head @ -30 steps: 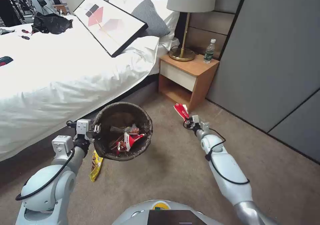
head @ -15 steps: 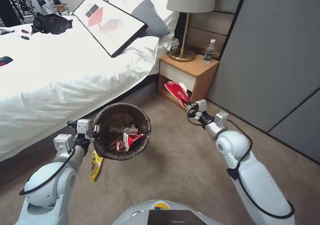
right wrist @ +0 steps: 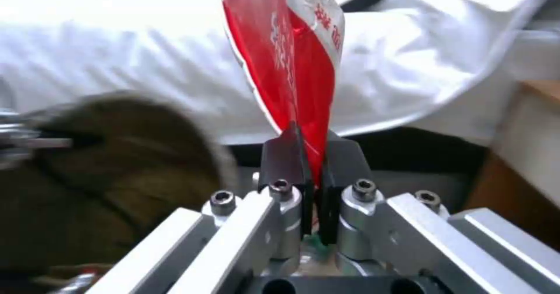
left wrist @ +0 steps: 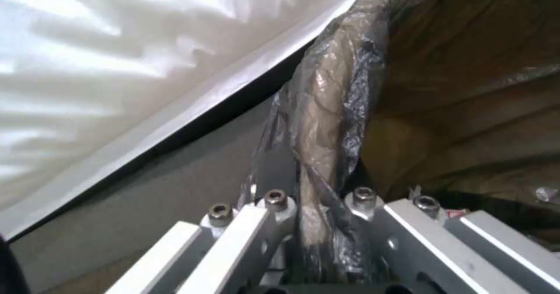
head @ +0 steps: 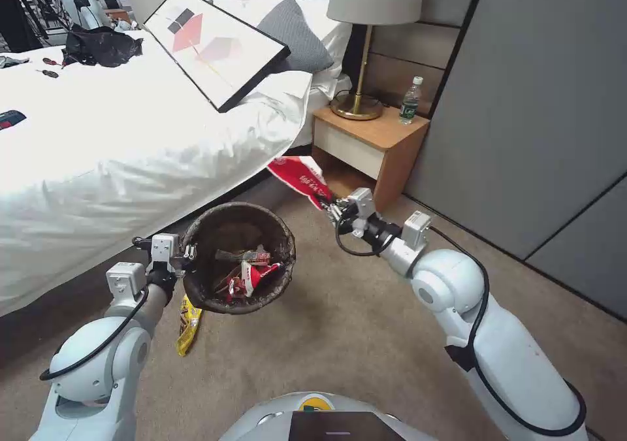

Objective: Pick up the trash bin, then pick up the garbage from the floor and place it into the trash bin.

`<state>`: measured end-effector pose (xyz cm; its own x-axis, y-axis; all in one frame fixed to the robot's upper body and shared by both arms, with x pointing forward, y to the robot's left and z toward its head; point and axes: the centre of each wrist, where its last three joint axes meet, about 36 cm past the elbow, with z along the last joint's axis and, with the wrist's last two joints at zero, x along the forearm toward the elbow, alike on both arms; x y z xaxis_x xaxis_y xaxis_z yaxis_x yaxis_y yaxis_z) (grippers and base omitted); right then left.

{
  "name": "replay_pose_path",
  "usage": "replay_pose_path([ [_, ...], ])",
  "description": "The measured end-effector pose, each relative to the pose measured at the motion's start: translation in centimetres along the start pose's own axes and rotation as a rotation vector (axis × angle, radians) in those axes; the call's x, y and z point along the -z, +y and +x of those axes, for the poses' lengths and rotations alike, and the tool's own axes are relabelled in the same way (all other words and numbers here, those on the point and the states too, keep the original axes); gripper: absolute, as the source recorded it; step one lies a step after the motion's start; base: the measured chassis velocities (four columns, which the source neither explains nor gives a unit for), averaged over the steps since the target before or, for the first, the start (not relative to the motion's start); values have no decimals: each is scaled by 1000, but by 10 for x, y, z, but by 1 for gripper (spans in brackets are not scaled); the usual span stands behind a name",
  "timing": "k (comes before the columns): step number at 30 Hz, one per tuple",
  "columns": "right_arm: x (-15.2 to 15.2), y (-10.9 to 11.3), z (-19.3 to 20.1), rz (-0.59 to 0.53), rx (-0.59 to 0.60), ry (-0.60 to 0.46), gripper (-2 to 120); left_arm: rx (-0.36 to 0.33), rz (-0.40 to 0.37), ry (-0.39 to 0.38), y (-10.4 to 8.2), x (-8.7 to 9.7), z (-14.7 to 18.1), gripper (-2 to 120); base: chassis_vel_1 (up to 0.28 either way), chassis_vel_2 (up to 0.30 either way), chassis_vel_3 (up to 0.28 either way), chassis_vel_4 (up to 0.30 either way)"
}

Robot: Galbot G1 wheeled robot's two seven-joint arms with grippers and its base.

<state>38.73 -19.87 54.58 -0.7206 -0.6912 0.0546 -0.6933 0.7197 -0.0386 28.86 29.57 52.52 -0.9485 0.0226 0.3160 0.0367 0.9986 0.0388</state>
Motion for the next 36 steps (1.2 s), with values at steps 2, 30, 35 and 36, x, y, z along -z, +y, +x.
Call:
replay_pose_path([
  [2,1,5,-3,1,23,2,0,-1,1,0,0,0,0,3,0,0,0,0],
  [30,-23,66,-49,-12,223,110,18,2,5,2,0,0,0,3,0,0,0,0],
  [35,-25,69,-52,-14,223,109,34,1,5,-1,-1,1,0,3,0,0,0,0],
  [36,-25,70,-52,-15,225,109,41,1,5,-2,-1,1,1,3,0,0,0,0],
])
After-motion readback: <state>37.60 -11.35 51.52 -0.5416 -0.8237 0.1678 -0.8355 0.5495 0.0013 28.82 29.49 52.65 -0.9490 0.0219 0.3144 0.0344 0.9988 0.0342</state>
